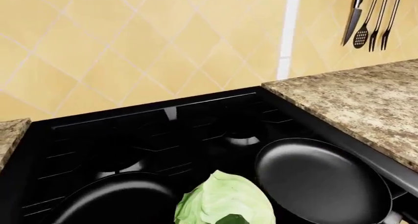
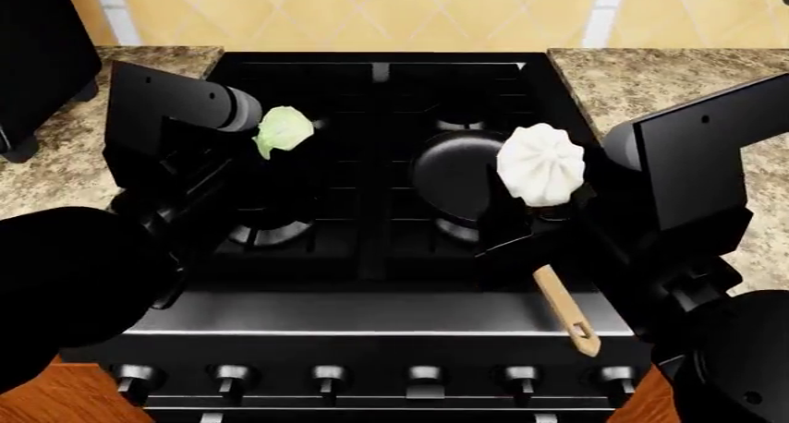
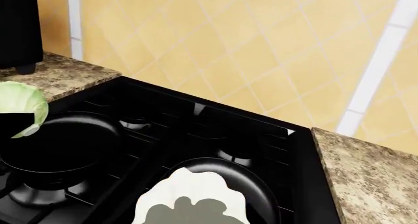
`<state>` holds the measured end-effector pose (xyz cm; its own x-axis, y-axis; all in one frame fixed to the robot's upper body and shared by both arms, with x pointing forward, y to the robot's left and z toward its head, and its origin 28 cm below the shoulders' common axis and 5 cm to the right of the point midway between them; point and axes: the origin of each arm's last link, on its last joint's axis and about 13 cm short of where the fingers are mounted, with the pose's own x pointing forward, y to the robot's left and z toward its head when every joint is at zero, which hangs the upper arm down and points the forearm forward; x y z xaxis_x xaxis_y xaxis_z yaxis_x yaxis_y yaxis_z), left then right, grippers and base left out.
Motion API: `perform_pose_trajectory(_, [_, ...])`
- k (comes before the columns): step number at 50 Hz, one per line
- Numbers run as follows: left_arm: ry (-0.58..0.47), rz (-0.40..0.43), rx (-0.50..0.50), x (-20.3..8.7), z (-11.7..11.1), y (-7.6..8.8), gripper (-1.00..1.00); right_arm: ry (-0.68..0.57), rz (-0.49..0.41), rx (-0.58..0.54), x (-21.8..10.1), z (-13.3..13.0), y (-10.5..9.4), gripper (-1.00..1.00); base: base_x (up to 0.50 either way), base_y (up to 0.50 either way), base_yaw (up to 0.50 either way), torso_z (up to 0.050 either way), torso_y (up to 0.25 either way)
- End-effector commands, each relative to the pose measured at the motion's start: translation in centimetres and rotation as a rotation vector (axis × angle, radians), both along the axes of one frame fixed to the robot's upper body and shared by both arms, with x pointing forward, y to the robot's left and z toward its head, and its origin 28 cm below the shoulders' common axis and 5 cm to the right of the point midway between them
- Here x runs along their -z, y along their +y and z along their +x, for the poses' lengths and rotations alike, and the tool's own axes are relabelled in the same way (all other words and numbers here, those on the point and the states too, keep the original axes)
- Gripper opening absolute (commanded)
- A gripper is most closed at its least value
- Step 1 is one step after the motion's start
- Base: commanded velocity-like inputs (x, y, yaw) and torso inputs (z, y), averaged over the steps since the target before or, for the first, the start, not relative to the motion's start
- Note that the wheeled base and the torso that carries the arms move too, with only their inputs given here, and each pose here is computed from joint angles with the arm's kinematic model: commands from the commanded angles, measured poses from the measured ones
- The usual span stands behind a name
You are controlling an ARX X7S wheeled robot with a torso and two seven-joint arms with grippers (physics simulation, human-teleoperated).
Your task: Place both pans onto different burners. Then place the brussel sprout and the dumpling on different pans.
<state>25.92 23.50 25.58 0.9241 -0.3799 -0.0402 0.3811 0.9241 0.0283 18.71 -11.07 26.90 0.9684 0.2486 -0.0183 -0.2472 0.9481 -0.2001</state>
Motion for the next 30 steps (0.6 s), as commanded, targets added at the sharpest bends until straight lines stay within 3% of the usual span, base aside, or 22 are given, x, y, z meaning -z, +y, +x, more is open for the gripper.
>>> perform_pose_trajectory(1, [-0.043, -0.007, -0.064, -0.4, 0.8, 0.5, -1.00, -0.024, 0.001, -0.010, -0.3, 0.8, -0.1, -1.00, 0.00, 0.00, 0.00, 0.000, 0.000])
perform_pose_trajectory(17, [-0.024, -0.016, -0.096, 0.3, 2.0, 0.9, -1.00, -0.010, 0.061, -0.035, -1.0, 6.8, -1.0, -1.00, 0.00, 0.00, 0.00, 0.000, 0.001])
perform_pose_trajectory(30, [-0.012, -0.024, -0.092, 0.5, 2.0, 0.8, -1.00, 0.104, 0.065, -0.081, -2.4, 11.7, -1.7, -1.00, 0.00, 0.00, 0.00, 0.000, 0.001])
